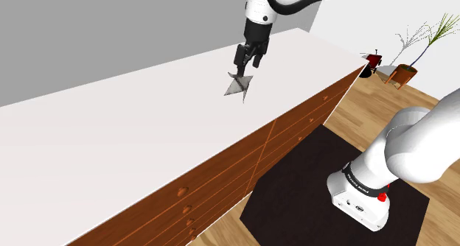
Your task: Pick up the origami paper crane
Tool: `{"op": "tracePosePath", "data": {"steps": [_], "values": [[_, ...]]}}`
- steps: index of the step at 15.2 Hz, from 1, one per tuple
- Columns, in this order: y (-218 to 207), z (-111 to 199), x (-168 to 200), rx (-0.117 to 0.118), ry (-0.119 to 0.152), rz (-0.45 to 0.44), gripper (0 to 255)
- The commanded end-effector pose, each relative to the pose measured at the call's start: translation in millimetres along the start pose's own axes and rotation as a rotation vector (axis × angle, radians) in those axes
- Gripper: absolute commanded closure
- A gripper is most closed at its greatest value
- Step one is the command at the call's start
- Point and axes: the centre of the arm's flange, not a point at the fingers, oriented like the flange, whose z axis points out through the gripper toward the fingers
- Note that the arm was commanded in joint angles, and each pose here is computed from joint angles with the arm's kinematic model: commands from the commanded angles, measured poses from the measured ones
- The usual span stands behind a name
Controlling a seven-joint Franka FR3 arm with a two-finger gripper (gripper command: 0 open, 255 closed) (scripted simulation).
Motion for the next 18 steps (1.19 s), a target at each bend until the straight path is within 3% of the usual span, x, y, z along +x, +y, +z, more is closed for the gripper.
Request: {"op": "tracePosePath", "data": {"steps": [1, 8, 9, 18], "values": [[-2.6, 10.1, 4.1, 0.001, 0.001, -0.007, 0], [-0.8, 39.5, 4.0, 0.001, 0.001, -0.007, 0], [-1.1, 39.4, 4.1, 0.001, 0.001, -0.007, 255], [-0.8, 39.5, 4.0, 0.001, 0.001, -0.007, 255]]}}
